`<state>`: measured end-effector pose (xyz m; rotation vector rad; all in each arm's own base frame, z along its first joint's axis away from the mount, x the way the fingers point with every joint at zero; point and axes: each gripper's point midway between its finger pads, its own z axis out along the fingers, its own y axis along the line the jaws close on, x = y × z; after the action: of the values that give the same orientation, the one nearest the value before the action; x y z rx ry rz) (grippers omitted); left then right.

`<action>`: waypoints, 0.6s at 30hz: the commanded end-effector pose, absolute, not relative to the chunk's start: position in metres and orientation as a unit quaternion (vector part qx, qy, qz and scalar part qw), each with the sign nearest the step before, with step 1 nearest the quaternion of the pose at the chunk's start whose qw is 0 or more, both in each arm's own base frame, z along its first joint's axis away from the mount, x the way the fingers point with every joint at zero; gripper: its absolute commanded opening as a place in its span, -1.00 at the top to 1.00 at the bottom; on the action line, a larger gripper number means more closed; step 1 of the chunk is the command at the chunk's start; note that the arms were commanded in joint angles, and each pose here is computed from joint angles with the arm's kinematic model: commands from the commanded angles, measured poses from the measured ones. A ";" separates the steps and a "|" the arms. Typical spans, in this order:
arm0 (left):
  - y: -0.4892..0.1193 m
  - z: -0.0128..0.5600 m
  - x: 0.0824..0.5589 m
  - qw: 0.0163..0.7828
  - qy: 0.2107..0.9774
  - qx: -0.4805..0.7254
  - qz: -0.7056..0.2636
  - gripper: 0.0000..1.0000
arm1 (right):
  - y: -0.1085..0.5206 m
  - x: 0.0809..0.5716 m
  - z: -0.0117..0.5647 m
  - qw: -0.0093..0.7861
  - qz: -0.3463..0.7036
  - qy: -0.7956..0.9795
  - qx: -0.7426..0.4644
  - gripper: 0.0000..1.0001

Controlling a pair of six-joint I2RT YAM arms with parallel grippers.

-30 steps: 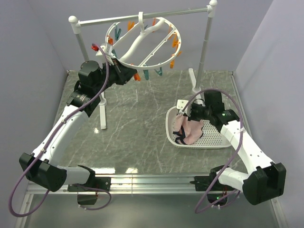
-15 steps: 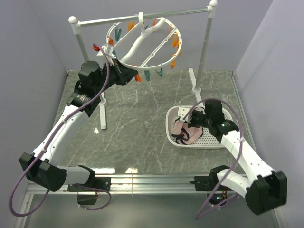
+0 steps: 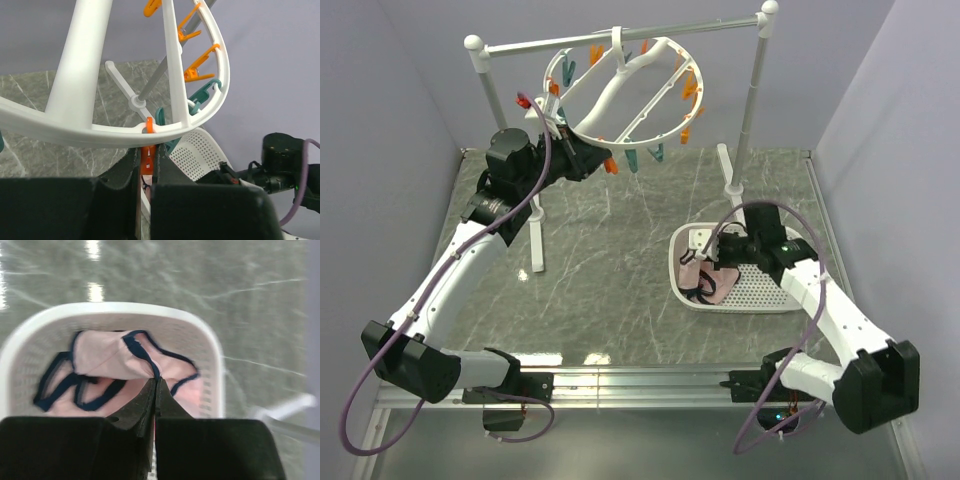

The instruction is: Clip the underwear to the hanger

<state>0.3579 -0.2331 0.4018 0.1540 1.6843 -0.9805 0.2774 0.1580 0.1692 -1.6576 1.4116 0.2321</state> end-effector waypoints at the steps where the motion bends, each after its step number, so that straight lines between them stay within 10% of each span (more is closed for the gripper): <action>1: -0.237 0.409 0.357 0.564 0.703 0.076 -0.428 0.99 | 0.170 0.247 0.160 0.399 0.173 0.575 -0.693 1.00; 7: -0.237 0.408 0.358 0.562 0.703 0.074 -0.429 0.99 | 0.197 0.255 0.157 0.407 0.201 0.567 -0.688 0.89; 12: -0.238 0.408 0.359 0.561 0.703 0.075 -0.431 0.99 | 0.196 0.276 0.159 0.417 0.186 0.623 -0.635 -0.27; 18: -0.238 0.410 0.358 0.562 0.703 0.075 -0.430 0.99 | 0.177 0.281 0.185 0.439 0.191 0.699 -0.530 -0.25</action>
<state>0.3607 -0.2350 0.3983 0.1548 1.6917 -0.9863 0.2692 0.1800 0.1444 -1.5361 1.6825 0.4700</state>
